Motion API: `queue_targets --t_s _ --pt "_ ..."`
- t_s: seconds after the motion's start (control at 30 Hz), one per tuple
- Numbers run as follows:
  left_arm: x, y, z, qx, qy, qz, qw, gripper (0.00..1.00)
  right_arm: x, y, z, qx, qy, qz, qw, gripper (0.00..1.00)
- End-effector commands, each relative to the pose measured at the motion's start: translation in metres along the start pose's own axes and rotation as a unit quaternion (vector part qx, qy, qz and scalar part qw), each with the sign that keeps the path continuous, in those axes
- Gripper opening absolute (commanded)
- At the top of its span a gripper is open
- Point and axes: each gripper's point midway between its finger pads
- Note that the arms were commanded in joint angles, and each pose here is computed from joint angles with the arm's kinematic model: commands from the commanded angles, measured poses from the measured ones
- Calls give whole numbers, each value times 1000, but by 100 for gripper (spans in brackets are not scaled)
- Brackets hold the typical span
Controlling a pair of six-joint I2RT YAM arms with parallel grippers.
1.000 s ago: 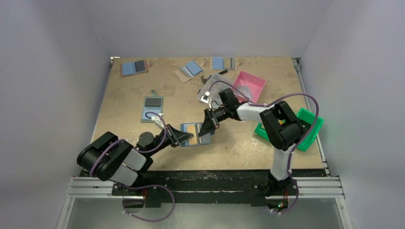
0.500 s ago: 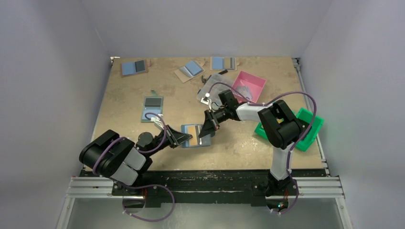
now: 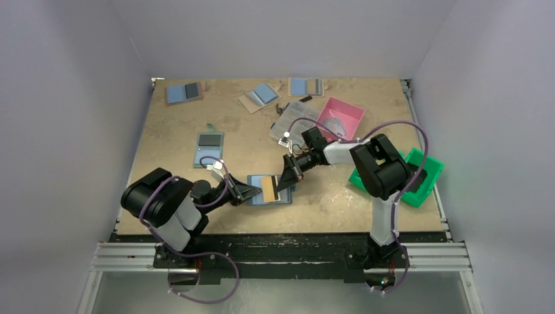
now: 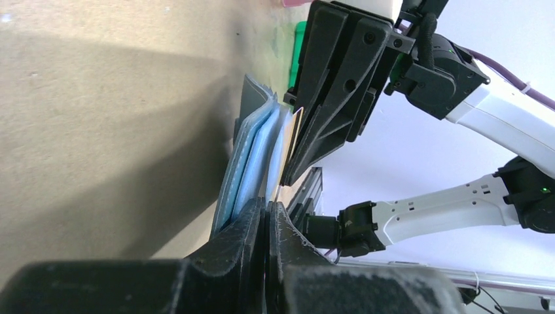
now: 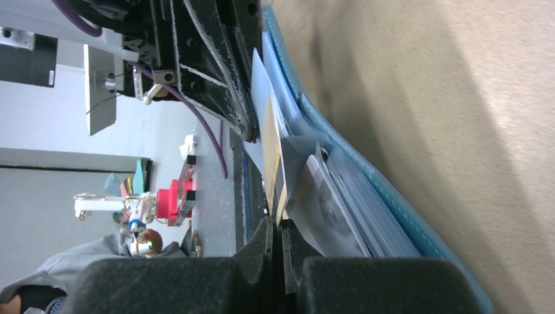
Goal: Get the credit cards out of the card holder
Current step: Remove the credit card from the card holder.
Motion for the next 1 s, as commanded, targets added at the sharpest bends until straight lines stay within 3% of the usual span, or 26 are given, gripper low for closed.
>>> queue_targets --t_s 0.0,0.27,0.47,0.83,0.97 --pt "-41 5 -12 -23 -97 48 994 0 -16 0 -2 9 -25 -6 1000 0" --pt "1 5 -10 -19 -26 15 999 0 -37 -5 -14 13 -69 3 998 0" --pt "14 10 -12 -28 -6 8 1000 0 -41 -10 -31 46 -86 -44 994 0" --pt "34 9 -15 -33 30 -18 999 1 3 10 -48 64 -73 -170 981 0" --pt "33 9 -17 -37 30 -15 999 11 20 16 -56 69 -74 -218 971 0"
Point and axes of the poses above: each gripper's point midway between its finger pads, its own z axis out along the fingers, its own x axis along the line the jaws close on, y = z × x, and after that the axes turned 9 degrees about -z, right-handed
